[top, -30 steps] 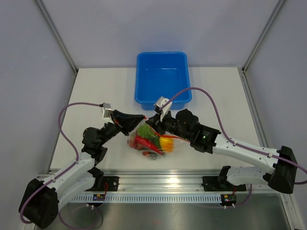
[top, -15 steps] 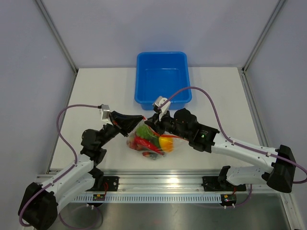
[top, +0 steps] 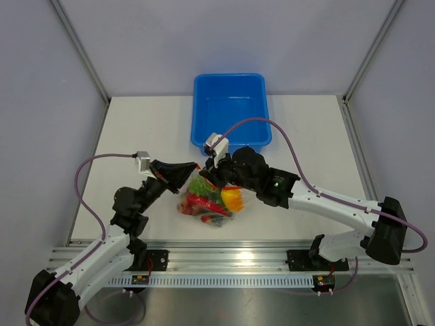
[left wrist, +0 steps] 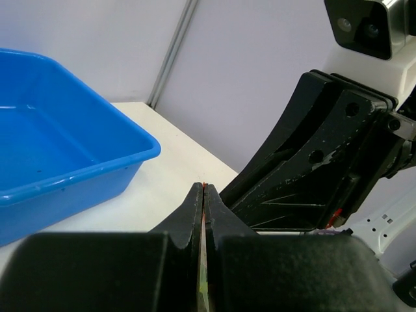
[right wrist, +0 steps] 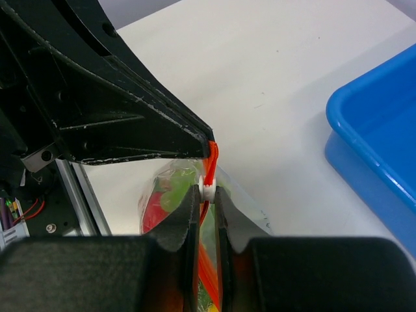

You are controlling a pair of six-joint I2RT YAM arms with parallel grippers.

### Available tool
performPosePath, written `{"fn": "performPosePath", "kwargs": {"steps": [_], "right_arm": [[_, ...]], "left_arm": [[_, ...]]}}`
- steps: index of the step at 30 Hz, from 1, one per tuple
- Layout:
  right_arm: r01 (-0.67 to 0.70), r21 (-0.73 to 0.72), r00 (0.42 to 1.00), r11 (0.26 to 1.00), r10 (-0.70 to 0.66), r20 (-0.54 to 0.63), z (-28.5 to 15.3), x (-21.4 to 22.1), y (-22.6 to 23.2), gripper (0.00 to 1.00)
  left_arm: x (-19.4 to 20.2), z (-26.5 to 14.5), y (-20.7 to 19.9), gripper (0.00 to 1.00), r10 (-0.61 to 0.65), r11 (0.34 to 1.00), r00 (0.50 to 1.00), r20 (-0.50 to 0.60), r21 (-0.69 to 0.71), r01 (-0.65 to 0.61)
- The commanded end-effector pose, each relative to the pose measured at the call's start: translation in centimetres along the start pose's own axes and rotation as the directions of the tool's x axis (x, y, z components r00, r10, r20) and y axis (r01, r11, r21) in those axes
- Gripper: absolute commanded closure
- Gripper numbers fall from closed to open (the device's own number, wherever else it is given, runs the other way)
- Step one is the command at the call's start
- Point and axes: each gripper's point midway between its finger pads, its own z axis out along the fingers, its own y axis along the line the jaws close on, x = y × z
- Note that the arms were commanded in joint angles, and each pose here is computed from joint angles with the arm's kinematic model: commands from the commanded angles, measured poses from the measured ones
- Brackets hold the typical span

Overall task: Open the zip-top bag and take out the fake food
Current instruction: Unzip the zipper food storage bag at the center of the board.

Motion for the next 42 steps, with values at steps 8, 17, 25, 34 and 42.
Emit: {"fn": "performPosePath", "kwargs": {"steps": [8, 17, 25, 34, 42], "right_arm": [[0.041, -0.014, 0.993, 0.999, -0.043, -0.107, 0.1, 1.4, 0.0, 1.00], [0.025, -0.040, 1.000, 0.999, -0.025, -0.014, -1.6, -0.1, 0.6, 1.00], [0.022, -0.055, 1.000, 0.998, -0.022, 0.005, -2.3, -0.9, 0.9, 1.00], [0.029, -0.061, 0.999, 0.998, -0.026, 0.043, -3.1, -1.7, 1.0, 1.00], [0.024, -0.084, 0.999, 0.996, -0.020, 0.039, -3.1, -1.7, 1.5, 1.00]], "left_arm": [[-2.8, 0.3, -0.3, 0.99, 0.059, 0.998, 0.993, 0.102, -0.013, -0.058], [-2.2, 0.8, -1.2, 0.67, 0.076, 0.995, 0.995, 0.062, 0.056, -0.079], [-2.3, 0.6, -2.2, 0.54, 0.083, 0.990, 0.993, 0.081, 0.110, -0.092], [-1.0, 1.4, -2.9, 0.43, 0.064, 0.979, 0.998, 0.023, 0.193, -0.067], [-1.0, 1.4, -3.6, 0.60, 0.060, 0.969, 0.998, 0.030, 0.239, -0.065]]}}
